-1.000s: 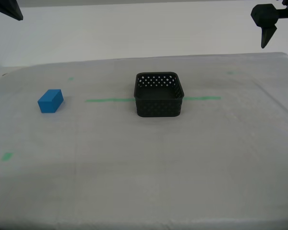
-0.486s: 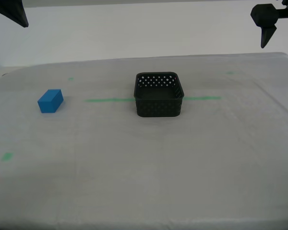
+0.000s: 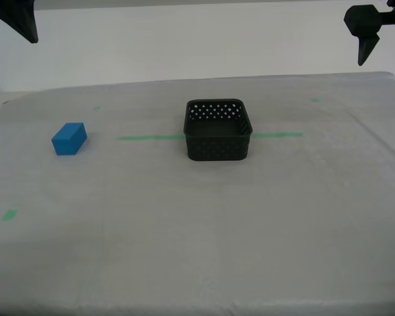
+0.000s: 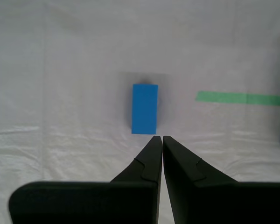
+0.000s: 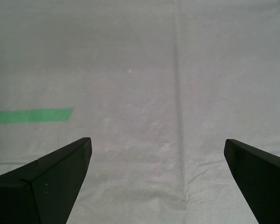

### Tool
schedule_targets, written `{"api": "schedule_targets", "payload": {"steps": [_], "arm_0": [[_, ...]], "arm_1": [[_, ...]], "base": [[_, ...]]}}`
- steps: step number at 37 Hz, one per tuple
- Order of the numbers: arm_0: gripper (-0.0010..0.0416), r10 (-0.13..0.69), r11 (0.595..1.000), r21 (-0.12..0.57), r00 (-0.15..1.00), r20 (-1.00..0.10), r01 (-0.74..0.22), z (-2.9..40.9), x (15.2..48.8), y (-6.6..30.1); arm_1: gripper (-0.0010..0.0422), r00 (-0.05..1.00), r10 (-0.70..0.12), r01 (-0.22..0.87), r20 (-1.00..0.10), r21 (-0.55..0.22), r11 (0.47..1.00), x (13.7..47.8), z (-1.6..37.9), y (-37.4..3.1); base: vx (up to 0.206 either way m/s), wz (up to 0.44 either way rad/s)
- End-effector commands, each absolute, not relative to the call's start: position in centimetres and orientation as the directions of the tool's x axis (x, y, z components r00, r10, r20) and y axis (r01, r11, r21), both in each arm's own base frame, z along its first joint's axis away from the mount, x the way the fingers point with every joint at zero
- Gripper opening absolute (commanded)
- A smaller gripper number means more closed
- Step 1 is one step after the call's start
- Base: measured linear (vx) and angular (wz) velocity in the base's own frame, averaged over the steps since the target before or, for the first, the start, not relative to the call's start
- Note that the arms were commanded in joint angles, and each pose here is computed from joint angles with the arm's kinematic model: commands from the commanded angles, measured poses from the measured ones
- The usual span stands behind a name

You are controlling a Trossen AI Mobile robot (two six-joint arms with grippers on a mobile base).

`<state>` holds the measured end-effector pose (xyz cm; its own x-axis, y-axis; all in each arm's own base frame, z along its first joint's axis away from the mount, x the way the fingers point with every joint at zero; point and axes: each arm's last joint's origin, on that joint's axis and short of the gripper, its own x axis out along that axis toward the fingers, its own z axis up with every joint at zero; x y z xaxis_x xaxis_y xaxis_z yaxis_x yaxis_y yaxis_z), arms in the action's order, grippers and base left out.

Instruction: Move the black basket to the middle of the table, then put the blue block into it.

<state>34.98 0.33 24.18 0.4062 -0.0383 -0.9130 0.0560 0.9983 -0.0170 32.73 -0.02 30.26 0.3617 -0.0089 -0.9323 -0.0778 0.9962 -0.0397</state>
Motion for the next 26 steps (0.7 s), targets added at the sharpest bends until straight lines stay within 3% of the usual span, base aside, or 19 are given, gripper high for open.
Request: {"api": "schedule_targets", "payload": {"steps": [1,8,26], "arm_0": [[0.0399,-0.041,0.998,-0.019,0.412,-0.91,0.056,24.2,35.02,0.35],[0.0398,-0.041,0.998,-0.019,0.415,-0.909,0.056,24.21,35.05,0.35],[0.0399,-0.041,0.998,-0.019,0.417,-0.908,0.057,24.22,35.07,0.35]], "arm_1": [[0.0003,0.346,-0.003,-0.065,-0.938,-0.027,0.997,32.92,29.94,0.03],[0.0052,0.345,0.008,-0.061,-0.938,-0.014,0.998,32.91,29.89,0.04],[0.0242,0.346,0.016,-0.046,-0.938,0.0,0.999,32.92,29.81,0.11]], "base": [[0.0,0.0],[0.0,0.0],[0.0,0.0]]}}
